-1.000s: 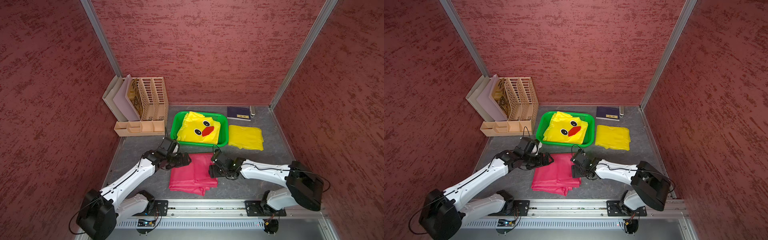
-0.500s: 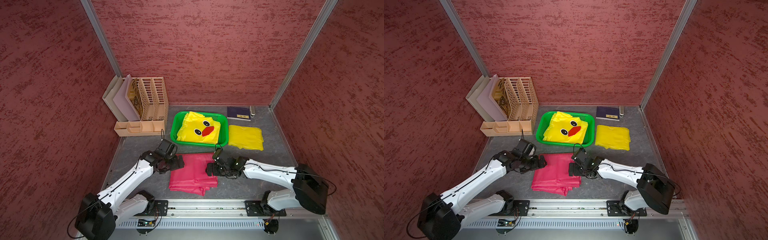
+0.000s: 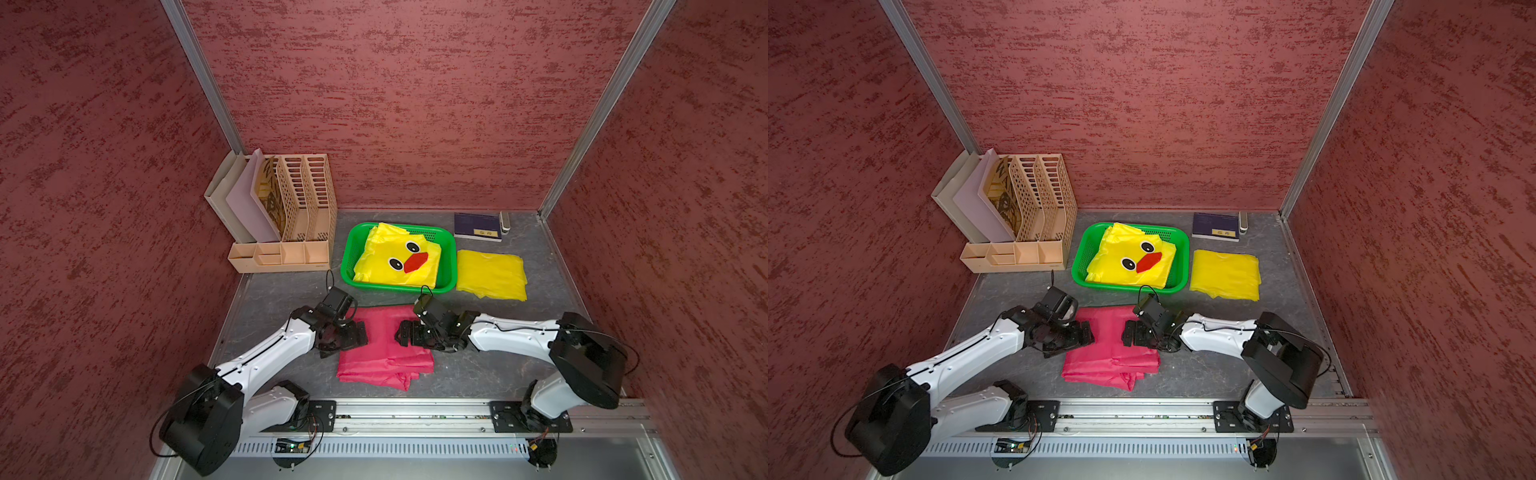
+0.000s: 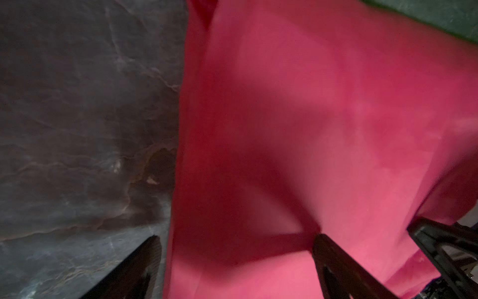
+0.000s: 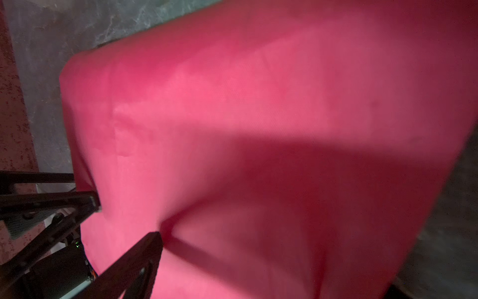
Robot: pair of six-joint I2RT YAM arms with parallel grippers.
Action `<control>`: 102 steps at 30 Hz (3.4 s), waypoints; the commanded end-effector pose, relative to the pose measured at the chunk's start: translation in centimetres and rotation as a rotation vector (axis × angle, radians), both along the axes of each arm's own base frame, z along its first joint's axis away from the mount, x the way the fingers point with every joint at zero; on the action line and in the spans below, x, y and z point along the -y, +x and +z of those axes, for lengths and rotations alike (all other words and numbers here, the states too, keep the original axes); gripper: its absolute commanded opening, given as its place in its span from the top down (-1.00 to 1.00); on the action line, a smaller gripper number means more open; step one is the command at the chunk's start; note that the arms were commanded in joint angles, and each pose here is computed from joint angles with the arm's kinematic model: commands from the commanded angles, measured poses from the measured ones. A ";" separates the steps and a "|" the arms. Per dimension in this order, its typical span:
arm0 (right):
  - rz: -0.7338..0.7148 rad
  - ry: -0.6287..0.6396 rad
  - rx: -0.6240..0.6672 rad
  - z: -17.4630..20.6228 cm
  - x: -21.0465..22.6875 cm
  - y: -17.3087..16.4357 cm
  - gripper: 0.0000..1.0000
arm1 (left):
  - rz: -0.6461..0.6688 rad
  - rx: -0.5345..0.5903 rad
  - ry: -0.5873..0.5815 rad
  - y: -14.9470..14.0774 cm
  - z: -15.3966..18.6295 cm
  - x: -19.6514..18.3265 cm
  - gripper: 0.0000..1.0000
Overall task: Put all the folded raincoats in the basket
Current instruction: Pick up the raincoat from the center of the board, then place the raincoat in the basket.
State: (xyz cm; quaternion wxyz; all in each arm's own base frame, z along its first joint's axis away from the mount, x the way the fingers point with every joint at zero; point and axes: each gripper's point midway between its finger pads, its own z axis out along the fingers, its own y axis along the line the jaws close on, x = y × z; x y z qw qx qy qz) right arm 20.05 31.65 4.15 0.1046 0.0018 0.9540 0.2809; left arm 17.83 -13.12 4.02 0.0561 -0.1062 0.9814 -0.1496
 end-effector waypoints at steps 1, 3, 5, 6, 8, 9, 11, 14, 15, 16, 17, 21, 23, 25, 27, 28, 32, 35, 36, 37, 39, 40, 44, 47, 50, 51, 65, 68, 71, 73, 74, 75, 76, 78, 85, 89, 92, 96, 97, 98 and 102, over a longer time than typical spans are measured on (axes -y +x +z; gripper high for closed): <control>-0.006 -0.085 -0.108 -3.6 1.5 -1.6 -0.94 | 0.001 0.021 -0.012 0.7 -0.4 0.4 -0.87; -0.001 -0.090 -0.112 -3.8 1.4 -1.7 -0.90 | -0.003 0.018 -0.011 0.7 -0.7 0.5 -0.85; 0.003 -0.103 -0.113 -3.9 1.5 -1.9 -0.87 | -0.007 0.017 -0.010 0.7 -1.0 0.6 -0.83; 0.003 -0.108 -0.112 -3.9 1.6 -1.9 -0.86 | -0.008 0.012 -0.010 0.7 -1.1 0.6 -0.81; 0.004 -0.118 -0.113 -4.1 1.7 -2.1 -0.79 | -0.009 0.009 -0.012 0.7 -1.3 0.8 -0.71; 0.006 -0.119 -0.111 -4.1 1.7 -2.1 -0.75 | -0.011 0.010 -0.015 0.7 -1.4 0.8 -0.65; 0.008 -0.117 -0.111 -4.1 1.7 -2.2 -0.65 | -0.012 0.012 -0.018 0.8 -1.5 0.9 -0.55; 0.014 -0.108 -0.100 -3.9 1.4 -2.3 -0.51 | -0.015 0.023 -0.030 0.9 -1.2 1.2 -0.45; 0.016 -0.103 -0.100 -3.9 1.3 -2.4 -0.43 | -0.016 0.025 -0.032 1.0 -1.2 1.3 -0.41; 0.019 -0.095 -0.098 -3.7 1.0 -2.4 -0.34 | -0.018 0.027 -0.034 0.9 -1.1 1.4 -0.37; 0.023 -0.088 -0.096 -3.6 0.8 -2.5 -0.28 | -0.020 0.032 -0.038 1.0 -1.0 1.5 -0.33; 0.042 -0.068 -0.083 -3.3 -0.3 -2.7 -0.09 | -0.037 0.050 -0.061 1.0 -0.7 2.2 -0.11; 0.048 -0.063 -0.078 -3.1 -0.6 -2.8 0.08 | -0.045 0.056 -0.066 1.0 -0.5 2.5 0.01; 0.052 -0.056 -0.069 -2.8 -0.9 -2.8 0.23 | -0.049 0.062 -0.066 1.0 -0.2 2.7 0.08; 0.051 -0.053 -0.056 -2.4 -1.0 -2.7 0.35 | -0.057 0.072 -0.063 0.9 0.2 2.8 0.13; 0.049 -0.053 -0.051 -2.1 -0.9 -2.6 0.47 | -0.060 0.078 -0.054 0.8 0.4 2.8 0.15; 0.050 -0.046 -0.022 -0.8 -0.6 -2.5 0.94 | -0.068 0.112 -0.052 0.8 1.6 2.9 0.42; 0.052 -0.040 0.001 0.4 -0.5 -2.4 1.00 | -0.066 0.143 -0.074 0.9 2.5 3.1 0.82; 0.054 -0.037 0.009 0.9 -0.4 -2.4 1.00 | -0.064 0.150 -0.080 1.0 2.7 3.1 0.93; 0.055 -0.033 0.018 1.4 -0.4 -2.3 1.00 | -0.062 0.155 -0.085 1.0 2.9 3.2 1.00; 0.057 -0.027 0.034 2.2 -0.4 -2.3 1.00 | -0.065 0.166 -0.095 1.1 3.4 3.4 1.00; 0.059 -0.023 0.041 2.5 -0.4 -2.2 1.00 | -0.065 0.170 -0.096 1.1 3.6 3.5 1.00; 0.066 -0.014 0.062 3.7 -0.4 -2.1 1.00 | -0.074 0.177 -0.094 1.2 4.1 3.7 1.00; 0.073 -0.006 0.074 4.3 -0.6 -2.0 1.00 | -0.074 0.187 -0.099 1.3 4.5 3.9 1.00; 0.083 -0.006 0.080 4.8 -0.8 -2.0 1.00 | -0.075 0.205 -0.105 1.5 5.3 4.0 1.00; 0.086 0.019 0.101 6.2 -0.9 -1.9 1.00 | -0.074 0.215 -0.105 1.6 5.6 4.0 1.00; 0.141 0.116 0.216 14.5 -2.2 -1.5 1.00 | -0.057 0.338 -0.153 1.5 10.8 3.9 1.00; 0.153 0.123 0.237 15.7 -2.4 -1.3 1.00 | -0.056 0.363 -0.149 1.5 12.0 3.8 1.00; 0.162 0.126 0.260 17.0 -2.7 -1.0 1.00 | -0.053 0.392 -0.162 1.5 13.5 3.7 1.00; 0.174 0.126 0.279 18.0 -2.9 -0.8 1.00 | -0.051 0.422 -0.178 1.7 15.0 3.9 1.00; 0.176 0.122 0.286 18.3 -2.9 -0.7 1.00 | -0.047 0.434 -0.182 1.8 15.7 3.8 1.00; 0.179 0.121 0.297 18.8 -3.0 -0.6 1.00 | -0.040 0.450 -0.186 1.9 16.4 3.7 1.00; 0.184 0.118 0.310 19.1 -3.1 -0.4 1.00 | -0.036 0.464 -0.190 2.0 17.0 3.6 1.00; 0.181 0.109 0.337 20.0 -3.0 0.4 1.00 | -0.031 0.504 -0.196 2.3 18.5 3.6 1.00; 0.164 0.104 0.414 22.5 -2.8 4.6 1.00 | -0.053 0.651 -0.143 6.2 22.0 4.2 1.00; 0.144 0.098 0.451 22.9 -2.6 8.4 1.00 | -0.049 0.705 -0.131 9.8 23.7 5.0 1.00; 0.121 0.118 0.459 23.1 -2.4 11.1 1.00 | -0.039 0.730 -0.141 12.5 24.5 5.2 1.00; 0.099 0.120 0.460 22.9 -1.8 14.5 1.00 | -0.023 0.746 -0.177 16.2 25.0 5.0 1.00; 0.093 0.121 0.460 22.8 -1.6 15.2 1.00 | -0.024 0.752 -0.180 16.9 25.1 5.0 1.00; 0.085 0.120 0.456 22.6 -1.3 16.1 1.00 | -0.028 0.760 -0.184 17.7 25.2 5.1 1.00; 0.063 0.115 0.429 21.0 -0.5 19.0 1.00 | -0.062 0.754 -0.187 20.8 24.4 6.1 1.00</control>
